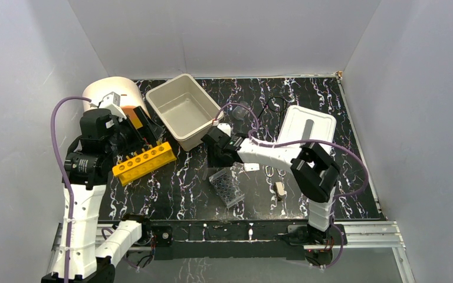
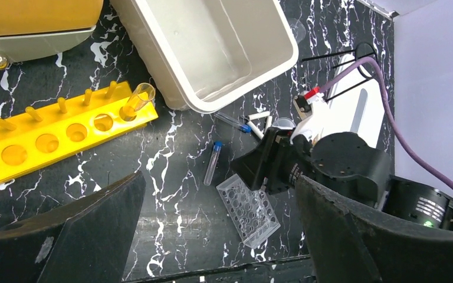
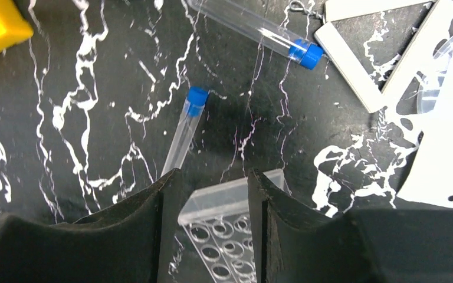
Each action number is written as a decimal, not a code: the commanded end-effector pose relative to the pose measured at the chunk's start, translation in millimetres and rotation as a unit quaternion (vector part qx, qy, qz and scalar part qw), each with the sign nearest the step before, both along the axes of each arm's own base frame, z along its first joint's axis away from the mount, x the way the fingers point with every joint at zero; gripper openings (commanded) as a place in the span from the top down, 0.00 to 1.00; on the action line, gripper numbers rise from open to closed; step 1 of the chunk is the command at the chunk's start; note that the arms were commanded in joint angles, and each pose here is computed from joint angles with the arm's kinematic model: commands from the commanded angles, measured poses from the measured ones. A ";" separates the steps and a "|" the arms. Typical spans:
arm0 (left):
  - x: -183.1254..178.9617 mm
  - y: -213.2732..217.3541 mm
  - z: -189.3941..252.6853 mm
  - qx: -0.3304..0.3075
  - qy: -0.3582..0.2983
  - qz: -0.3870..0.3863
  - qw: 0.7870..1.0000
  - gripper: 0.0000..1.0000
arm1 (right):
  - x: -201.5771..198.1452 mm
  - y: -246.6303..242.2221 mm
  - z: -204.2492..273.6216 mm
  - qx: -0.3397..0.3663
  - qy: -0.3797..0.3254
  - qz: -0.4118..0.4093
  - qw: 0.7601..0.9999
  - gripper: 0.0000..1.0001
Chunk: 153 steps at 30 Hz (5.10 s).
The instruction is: Organize the chemistry lab equipment
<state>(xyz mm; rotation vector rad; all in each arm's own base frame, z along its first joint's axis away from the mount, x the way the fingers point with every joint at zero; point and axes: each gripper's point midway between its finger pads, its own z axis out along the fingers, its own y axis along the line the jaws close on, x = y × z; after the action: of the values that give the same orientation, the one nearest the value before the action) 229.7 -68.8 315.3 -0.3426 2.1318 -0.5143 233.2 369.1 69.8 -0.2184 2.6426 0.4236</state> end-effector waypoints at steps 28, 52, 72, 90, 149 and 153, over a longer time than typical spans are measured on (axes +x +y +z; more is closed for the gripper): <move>-10.4 15.7 -4.2 0.038 0.017 0.039 0.998 0.02 | 19.1 41.8 -38.9 -0.050 -0.023 -0.088 0.995 0.65; -24.6 -84.8 25.0 -0.114 -0.017 -0.233 0.966 0.02 | 51.0 15.5 71.6 0.119 -0.077 -0.104 0.984 0.76; 19.1 -180.6 -40.5 -0.203 0.106 -0.273 0.934 0.18 | 56.8 -37.0 199.2 0.330 -0.103 -0.136 0.928 0.75; 15.7 -213.2 -67.5 -0.241 0.141 -0.282 0.918 0.55 | 40.1 -32.0 207.6 0.395 -0.027 -0.124 0.910 0.74; -17.6 -200.5 -94.6 -0.108 0.118 -0.443 0.882 1.00 | 20.7 -34.7 173.1 0.397 0.129 0.030 0.908 0.48; -16.4 -198.7 -92.9 -0.101 0.118 -0.437 0.886 1.00 | 14.7 -30.5 178.2 0.418 0.155 0.042 0.894 0.68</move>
<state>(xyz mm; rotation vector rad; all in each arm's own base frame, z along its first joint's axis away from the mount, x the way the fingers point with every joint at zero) 214.1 -265.4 201.2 0.4742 2.4560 -1.2530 247.1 329.8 215.8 0.0925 2.5579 1.5363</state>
